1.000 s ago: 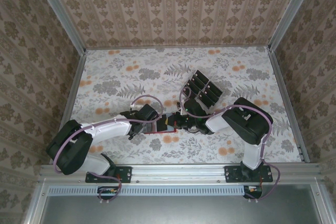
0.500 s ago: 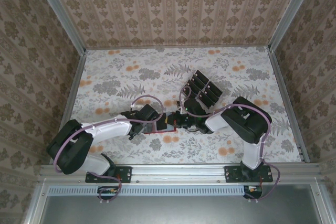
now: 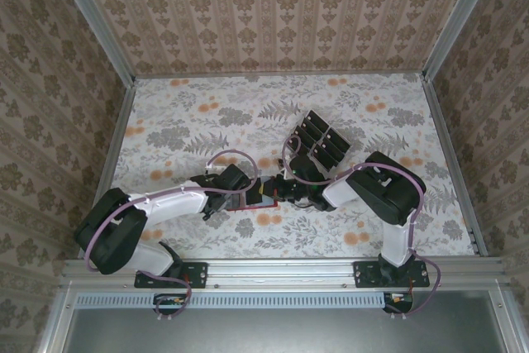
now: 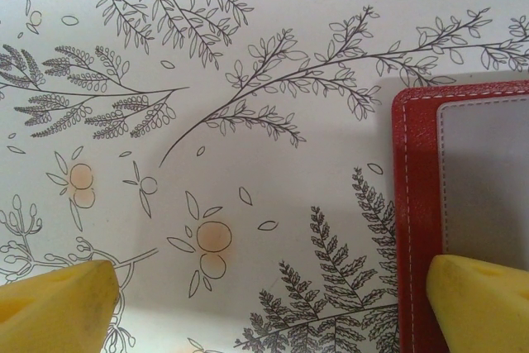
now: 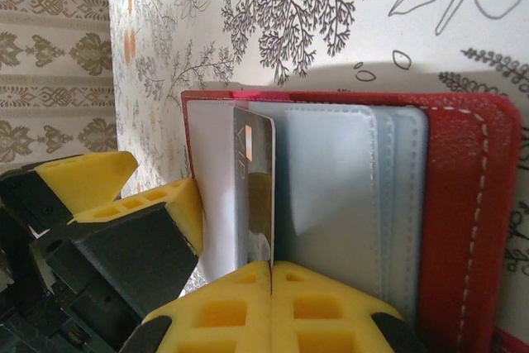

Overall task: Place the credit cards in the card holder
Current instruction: Insert the credit card into the card slot.

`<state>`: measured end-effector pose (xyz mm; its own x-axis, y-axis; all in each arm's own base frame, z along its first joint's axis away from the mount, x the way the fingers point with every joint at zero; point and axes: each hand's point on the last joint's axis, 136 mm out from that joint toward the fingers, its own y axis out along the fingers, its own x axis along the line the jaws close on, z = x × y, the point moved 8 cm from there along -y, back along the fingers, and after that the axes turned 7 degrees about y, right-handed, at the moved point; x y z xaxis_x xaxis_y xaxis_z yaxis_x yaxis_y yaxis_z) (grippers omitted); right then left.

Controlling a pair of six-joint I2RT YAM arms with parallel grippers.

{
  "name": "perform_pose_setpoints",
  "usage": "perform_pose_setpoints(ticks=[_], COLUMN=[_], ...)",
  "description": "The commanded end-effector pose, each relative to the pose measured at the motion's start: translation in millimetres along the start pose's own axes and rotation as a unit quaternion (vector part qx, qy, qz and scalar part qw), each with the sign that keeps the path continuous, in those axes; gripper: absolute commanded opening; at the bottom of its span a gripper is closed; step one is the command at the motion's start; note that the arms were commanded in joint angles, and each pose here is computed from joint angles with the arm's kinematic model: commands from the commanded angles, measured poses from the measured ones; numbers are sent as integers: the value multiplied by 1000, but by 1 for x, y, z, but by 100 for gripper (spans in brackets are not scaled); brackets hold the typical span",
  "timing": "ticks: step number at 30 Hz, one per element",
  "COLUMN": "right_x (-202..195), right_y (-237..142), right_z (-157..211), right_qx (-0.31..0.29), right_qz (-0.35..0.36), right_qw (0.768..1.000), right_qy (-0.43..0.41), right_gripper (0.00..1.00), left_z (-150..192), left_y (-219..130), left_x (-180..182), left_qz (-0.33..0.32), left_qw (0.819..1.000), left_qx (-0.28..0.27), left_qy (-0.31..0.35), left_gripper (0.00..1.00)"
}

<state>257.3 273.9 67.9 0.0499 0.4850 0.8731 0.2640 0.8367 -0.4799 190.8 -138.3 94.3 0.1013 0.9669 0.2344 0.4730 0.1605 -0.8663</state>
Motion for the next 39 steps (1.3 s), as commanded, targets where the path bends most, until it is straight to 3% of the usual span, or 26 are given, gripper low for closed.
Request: perform_pose_setpoints(ticks=[1, 39], right_x=[-12, -1], right_y=[-4, 14], right_z=[7, 10], right_qx=[13, 35], right_qz=[15, 0], right_qw=[1000, 999], right_qy=[16, 11], right_gripper=[0, 0], left_z=[16, 18], left_y=[6, 8], left_x=[7, 6], left_qz=[-34, -37], left_qw=[998, 998], left_qx=[40, 43], left_qy=[25, 26], left_gripper=[99, 99])
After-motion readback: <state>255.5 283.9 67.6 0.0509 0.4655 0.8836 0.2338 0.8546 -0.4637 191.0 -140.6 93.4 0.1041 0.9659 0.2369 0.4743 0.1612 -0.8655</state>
